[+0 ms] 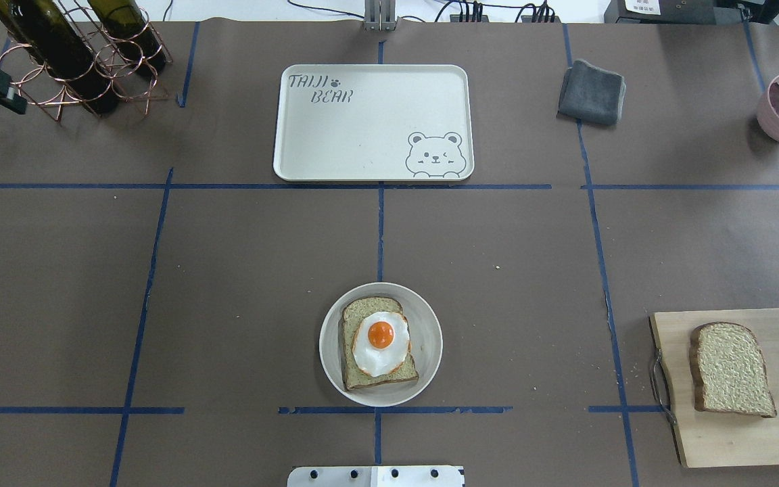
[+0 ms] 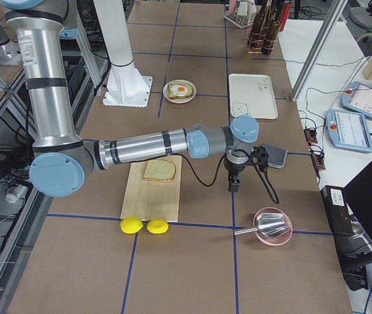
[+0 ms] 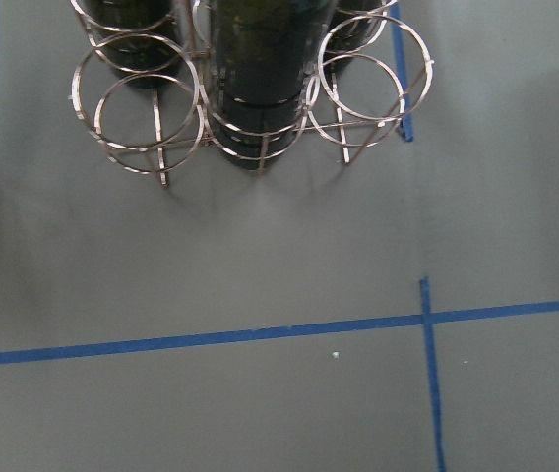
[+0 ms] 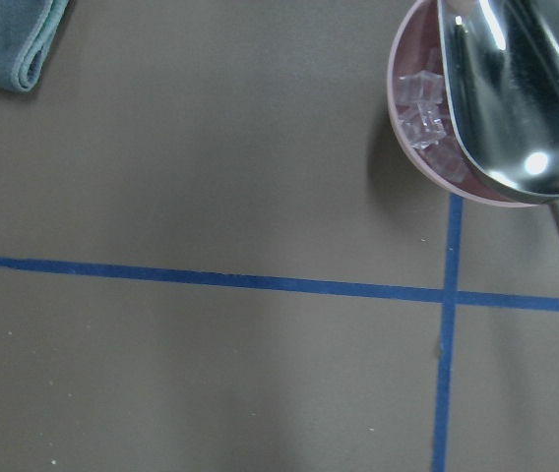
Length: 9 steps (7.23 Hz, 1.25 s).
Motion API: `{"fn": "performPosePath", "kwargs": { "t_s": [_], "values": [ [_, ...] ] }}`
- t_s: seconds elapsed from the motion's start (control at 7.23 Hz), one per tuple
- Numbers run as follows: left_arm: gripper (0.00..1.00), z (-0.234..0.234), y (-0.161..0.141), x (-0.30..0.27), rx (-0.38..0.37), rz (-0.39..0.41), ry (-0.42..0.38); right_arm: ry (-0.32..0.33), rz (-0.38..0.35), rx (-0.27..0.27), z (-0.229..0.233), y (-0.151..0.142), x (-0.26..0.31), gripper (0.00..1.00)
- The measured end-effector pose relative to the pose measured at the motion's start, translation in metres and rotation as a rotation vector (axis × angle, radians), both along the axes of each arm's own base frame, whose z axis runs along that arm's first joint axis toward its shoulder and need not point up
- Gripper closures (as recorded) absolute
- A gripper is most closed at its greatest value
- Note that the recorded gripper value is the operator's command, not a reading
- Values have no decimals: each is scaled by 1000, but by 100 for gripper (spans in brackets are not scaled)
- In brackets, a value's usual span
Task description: Make sandwich and place on tray
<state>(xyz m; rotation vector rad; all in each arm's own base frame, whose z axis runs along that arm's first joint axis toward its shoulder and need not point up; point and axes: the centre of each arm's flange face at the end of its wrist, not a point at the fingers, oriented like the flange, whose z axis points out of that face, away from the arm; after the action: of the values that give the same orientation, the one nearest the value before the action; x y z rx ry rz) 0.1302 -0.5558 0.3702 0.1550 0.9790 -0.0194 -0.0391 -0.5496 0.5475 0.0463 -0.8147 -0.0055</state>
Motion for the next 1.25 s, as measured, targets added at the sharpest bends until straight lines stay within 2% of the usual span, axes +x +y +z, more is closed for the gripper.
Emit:
{"fn": "performPosePath", "kwargs": {
  "t_s": [0.28, 0.55, 0.97, 1.25],
  "values": [
    [0, -40, 18, 78, -69, -19, 97, -31, 32, -1, -10, 26, -22, 0],
    [0, -70, 45, 128, -127, -46, 156, -35, 82, -33, -35, 82, -51, 0],
    [0, -98, 69, 171, -165, -71, 180, -91, 105, -30, -17, 167, -75, 1],
    [0, -106, 81, 193, -185, -77, 185, -81, 88, -7, 9, 216, -83, 1]
  ]
}}
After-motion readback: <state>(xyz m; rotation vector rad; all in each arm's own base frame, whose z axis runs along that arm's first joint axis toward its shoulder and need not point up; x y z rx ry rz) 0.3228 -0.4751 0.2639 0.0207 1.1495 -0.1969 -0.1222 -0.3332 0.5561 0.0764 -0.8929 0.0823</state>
